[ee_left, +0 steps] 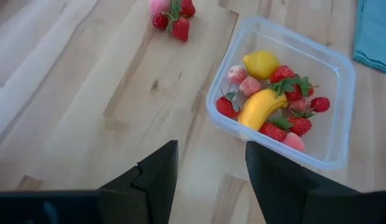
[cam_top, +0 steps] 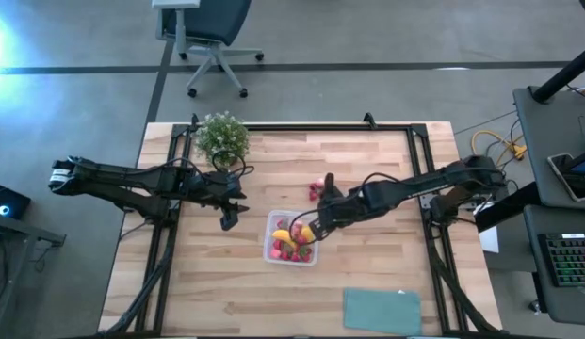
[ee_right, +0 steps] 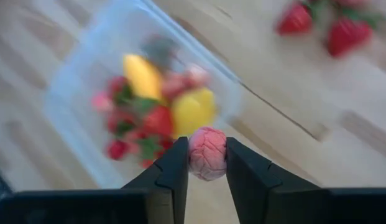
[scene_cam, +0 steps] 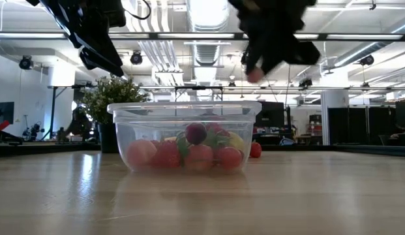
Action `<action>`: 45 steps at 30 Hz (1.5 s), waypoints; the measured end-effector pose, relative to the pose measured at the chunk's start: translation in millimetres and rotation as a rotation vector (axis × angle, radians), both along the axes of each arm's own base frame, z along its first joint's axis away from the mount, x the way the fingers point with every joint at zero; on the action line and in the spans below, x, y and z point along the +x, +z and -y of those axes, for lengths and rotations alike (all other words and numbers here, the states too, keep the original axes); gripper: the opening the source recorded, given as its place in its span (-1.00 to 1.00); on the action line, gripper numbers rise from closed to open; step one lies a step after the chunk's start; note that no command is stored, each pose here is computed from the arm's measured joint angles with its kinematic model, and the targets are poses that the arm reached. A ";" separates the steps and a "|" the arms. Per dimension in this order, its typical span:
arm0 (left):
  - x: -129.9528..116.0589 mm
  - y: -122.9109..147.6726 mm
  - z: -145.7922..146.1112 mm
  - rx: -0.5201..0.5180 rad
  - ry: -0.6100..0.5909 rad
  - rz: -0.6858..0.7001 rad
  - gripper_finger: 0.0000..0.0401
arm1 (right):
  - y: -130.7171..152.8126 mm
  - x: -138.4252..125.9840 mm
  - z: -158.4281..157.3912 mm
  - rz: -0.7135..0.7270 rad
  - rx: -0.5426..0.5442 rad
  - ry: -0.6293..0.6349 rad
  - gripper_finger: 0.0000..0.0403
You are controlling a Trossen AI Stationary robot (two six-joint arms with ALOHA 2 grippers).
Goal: Pick and placing Produce into tupperware
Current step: Put the pink peach into the transparent container, then put the red cherry into the transparent container
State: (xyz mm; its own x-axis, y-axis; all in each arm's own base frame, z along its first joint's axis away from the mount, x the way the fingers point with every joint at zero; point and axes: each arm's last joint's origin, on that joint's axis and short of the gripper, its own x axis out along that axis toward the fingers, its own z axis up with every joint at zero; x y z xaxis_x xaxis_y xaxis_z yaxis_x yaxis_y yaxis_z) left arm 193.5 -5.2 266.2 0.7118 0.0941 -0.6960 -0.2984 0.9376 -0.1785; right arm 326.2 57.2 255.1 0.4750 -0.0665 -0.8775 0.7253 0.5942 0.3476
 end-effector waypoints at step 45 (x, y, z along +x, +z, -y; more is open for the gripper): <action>213.2 -53.4 -127.9 0.072 -0.150 -0.057 -0.14 | 40.6 -143.9 31.9 -0.235 -0.228 -0.160 0.23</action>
State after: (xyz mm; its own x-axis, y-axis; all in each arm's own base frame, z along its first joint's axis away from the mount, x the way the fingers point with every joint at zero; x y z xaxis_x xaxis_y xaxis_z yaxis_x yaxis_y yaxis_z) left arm 406.7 122.7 212.8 0.6814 0.0410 -0.7308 -0.1617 0.9822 -0.0957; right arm 182.3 25.3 295.7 0.2303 -0.3296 -0.9156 0.8596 0.5100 0.0326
